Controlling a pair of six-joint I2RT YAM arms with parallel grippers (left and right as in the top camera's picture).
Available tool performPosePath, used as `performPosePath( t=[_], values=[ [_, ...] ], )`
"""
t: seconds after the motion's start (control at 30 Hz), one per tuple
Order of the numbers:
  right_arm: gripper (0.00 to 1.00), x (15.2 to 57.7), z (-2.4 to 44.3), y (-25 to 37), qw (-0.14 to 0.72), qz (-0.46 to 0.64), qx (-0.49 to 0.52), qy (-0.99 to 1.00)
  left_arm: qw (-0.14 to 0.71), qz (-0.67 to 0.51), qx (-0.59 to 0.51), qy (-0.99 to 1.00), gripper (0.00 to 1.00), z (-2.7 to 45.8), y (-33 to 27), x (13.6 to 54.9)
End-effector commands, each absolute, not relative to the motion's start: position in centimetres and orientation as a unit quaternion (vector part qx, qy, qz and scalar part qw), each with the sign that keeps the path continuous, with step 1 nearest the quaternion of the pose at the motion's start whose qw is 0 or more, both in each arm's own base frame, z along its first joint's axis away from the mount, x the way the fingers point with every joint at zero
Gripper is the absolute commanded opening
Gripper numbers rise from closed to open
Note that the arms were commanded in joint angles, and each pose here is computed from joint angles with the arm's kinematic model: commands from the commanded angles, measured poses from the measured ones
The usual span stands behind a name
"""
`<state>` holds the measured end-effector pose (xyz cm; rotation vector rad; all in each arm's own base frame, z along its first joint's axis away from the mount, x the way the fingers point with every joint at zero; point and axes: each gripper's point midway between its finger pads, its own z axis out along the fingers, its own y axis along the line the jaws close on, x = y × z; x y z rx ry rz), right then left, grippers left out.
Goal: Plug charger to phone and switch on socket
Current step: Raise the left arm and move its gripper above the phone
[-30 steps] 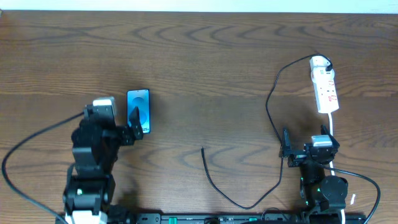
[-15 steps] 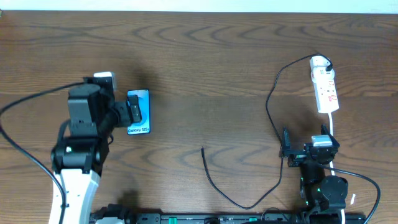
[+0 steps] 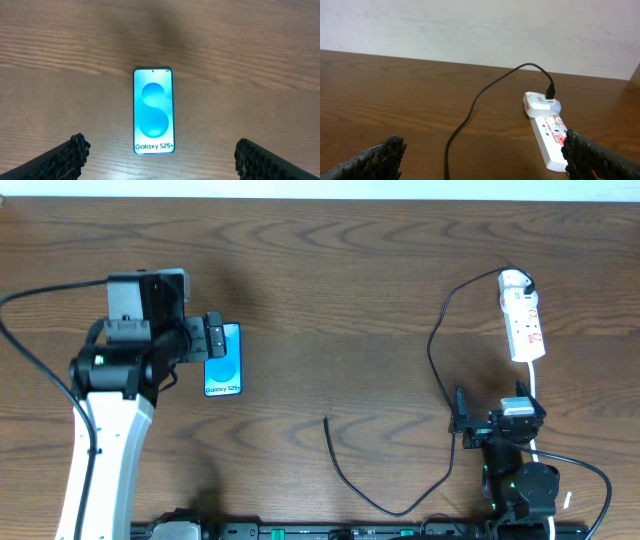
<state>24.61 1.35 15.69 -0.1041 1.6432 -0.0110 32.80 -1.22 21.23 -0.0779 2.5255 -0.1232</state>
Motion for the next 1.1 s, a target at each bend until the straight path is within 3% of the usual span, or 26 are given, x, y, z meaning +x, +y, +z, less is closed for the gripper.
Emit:
performPosePath(
  t=[0.0, 0.53, 1.03, 1.07],
  values=[
    [0.99, 24.6, 15.6, 1.6, 0.680, -0.006, -0.055, 0.731, 0.288, -0.047, -0.020, 0.956, 0.96, 21.7, -1.3, 33.8],
    [0.99, 24.6, 15.6, 1.6, 0.680, -0.006, -0.055, 0.731, 0.157, -0.038, -0.028, 0.986, 0.96, 16.4, -1.1, 34.1],
    [0.99, 24.6, 15.6, 1.6, 0.680, -0.006, -0.055, 0.731, 0.149, -0.038, -0.028, 0.988, 0.95, 16.1, -1.0, 34.0],
    [0.99, 24.6, 15.6, 1.6, 0.680, -0.006, -0.055, 0.731, 0.149, -0.038, -0.028, 0.988, 0.89, 16.1, -1.0, 34.0]
  ],
)
